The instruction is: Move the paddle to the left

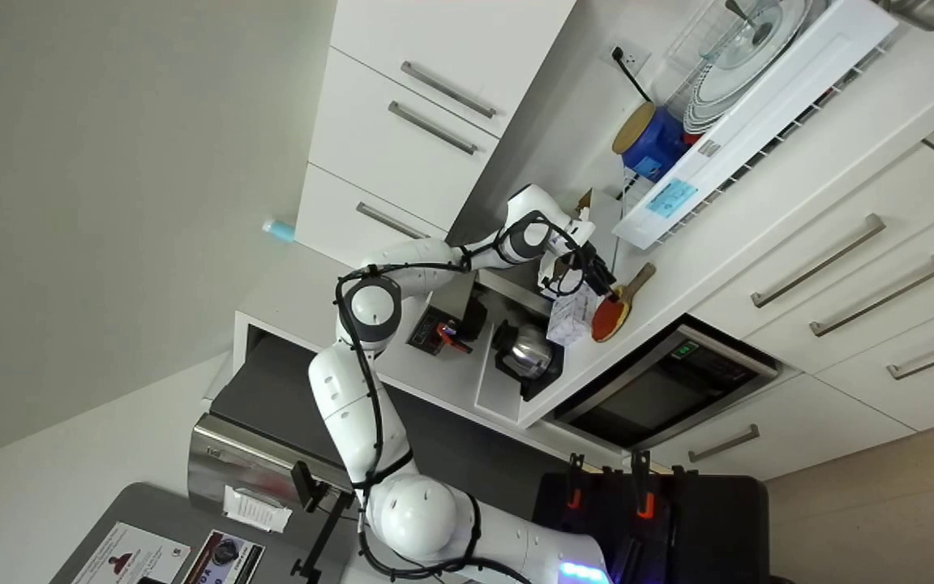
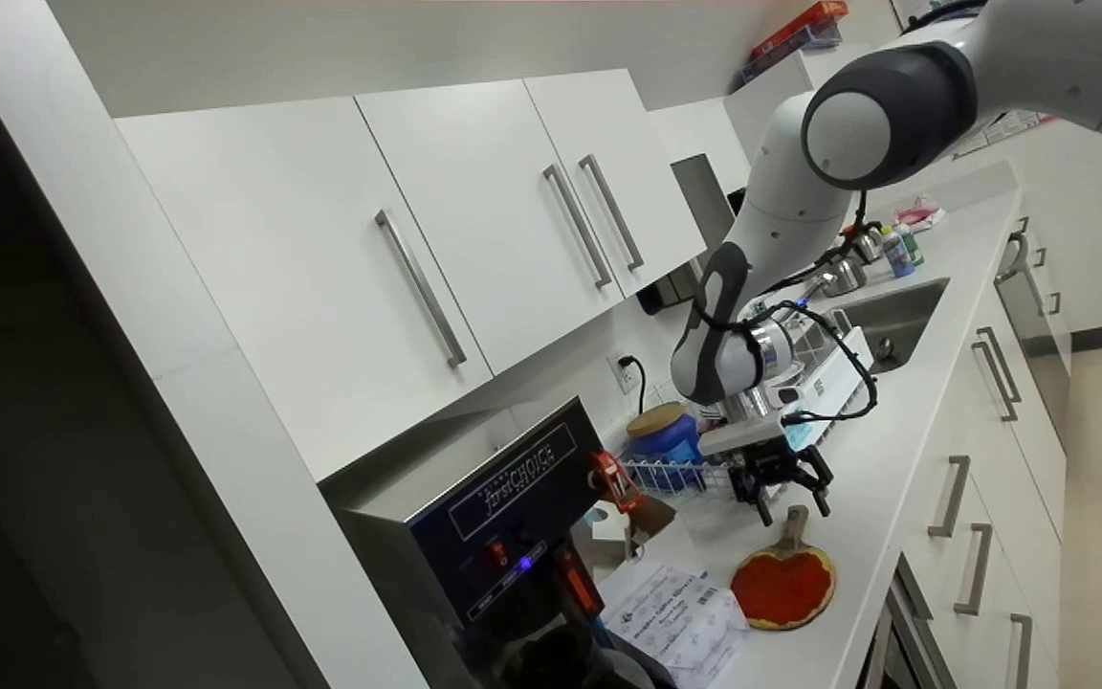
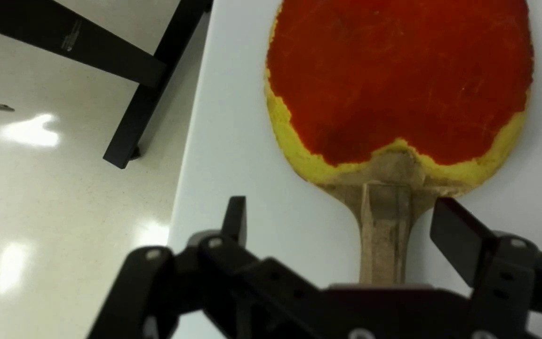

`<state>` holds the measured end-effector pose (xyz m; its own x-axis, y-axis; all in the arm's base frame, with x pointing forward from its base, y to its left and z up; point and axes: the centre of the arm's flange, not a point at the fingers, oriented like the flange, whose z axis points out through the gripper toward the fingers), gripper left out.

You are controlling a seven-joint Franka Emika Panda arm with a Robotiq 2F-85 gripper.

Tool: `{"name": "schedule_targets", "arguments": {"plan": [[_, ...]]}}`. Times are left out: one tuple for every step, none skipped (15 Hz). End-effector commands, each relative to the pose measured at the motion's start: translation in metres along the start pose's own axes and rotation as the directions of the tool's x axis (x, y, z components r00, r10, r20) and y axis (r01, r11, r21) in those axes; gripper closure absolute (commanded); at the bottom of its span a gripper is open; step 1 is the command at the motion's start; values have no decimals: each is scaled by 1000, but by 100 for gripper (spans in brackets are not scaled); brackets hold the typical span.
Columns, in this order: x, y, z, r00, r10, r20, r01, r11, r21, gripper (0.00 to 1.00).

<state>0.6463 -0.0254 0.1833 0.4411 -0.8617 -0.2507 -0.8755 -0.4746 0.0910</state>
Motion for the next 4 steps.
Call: {"name": "schedule_targets", "arguments": {"plan": [[-16,23,-16,1000,-10,-27,9,998,-55,0],[-1,7,-5,1000,-9,-16,9,1000,-20,0],[-2,10,-7,1000,-13,-21,13,1000,-28,0],[-3,11,-7,1000,-15,-21,14,999,-30,0]]}}
